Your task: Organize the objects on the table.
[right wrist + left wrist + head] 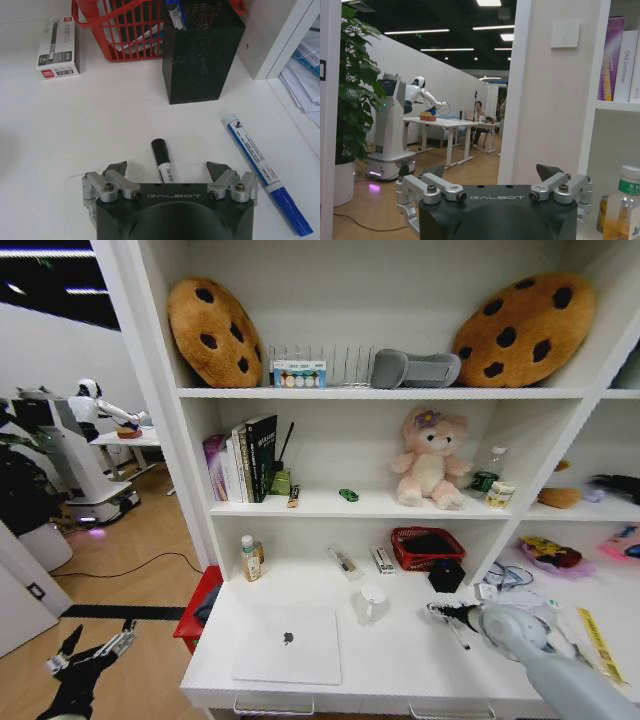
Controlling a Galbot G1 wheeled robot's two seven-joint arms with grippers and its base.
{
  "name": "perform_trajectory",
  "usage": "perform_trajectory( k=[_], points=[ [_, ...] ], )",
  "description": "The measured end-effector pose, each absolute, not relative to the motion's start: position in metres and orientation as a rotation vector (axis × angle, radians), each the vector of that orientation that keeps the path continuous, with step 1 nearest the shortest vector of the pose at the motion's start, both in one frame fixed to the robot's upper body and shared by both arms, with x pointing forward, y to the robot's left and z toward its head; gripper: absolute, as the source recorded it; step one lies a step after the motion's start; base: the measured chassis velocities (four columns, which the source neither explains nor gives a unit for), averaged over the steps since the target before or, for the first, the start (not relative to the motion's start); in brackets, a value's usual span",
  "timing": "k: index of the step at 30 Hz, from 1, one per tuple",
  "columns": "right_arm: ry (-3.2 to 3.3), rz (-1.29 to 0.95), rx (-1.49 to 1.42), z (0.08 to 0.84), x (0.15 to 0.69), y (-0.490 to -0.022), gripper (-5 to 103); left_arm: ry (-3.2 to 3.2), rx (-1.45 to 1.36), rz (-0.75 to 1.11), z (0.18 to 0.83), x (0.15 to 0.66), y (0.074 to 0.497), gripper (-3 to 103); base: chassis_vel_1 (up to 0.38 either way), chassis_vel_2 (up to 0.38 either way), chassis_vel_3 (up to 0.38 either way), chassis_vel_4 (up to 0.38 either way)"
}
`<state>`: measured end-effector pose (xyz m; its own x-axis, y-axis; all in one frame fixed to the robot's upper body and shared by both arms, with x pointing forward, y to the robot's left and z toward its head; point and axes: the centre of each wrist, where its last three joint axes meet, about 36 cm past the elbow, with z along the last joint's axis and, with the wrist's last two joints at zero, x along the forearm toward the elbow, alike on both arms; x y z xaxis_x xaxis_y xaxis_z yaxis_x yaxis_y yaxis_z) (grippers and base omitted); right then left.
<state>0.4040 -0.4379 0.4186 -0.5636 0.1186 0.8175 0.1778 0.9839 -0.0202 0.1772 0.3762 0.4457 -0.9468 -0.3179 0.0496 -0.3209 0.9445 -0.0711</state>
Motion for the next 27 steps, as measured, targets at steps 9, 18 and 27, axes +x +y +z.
perform_trajectory(
  k=[9, 18, 27],
  points=[
    [-2.182, -0.058, -0.201, 0.4198, 0.4068, -0.4381, 63, -3.061, 0.503, 0.122, 0.4457, 0.1772, 0.3762, 100, 0.0, 0.0, 0.0, 0.0],
    [-2.184, -0.051, -0.199, 0.4199, 0.4074, -0.437, 31, -3.061, 0.503, 0.122, 0.4458, 0.1772, 0.3762, 100, 0.0, 0.0, 0.0, 0.0],
    [-2.189, -0.041, -0.194, 0.4208, 0.4067, -0.4348, 10, -3.061, 0.503, 0.122, 0.4457, 0.1772, 0.3762, 100, 0.0, 0.0, 0.0, 0.0]
  ],
)
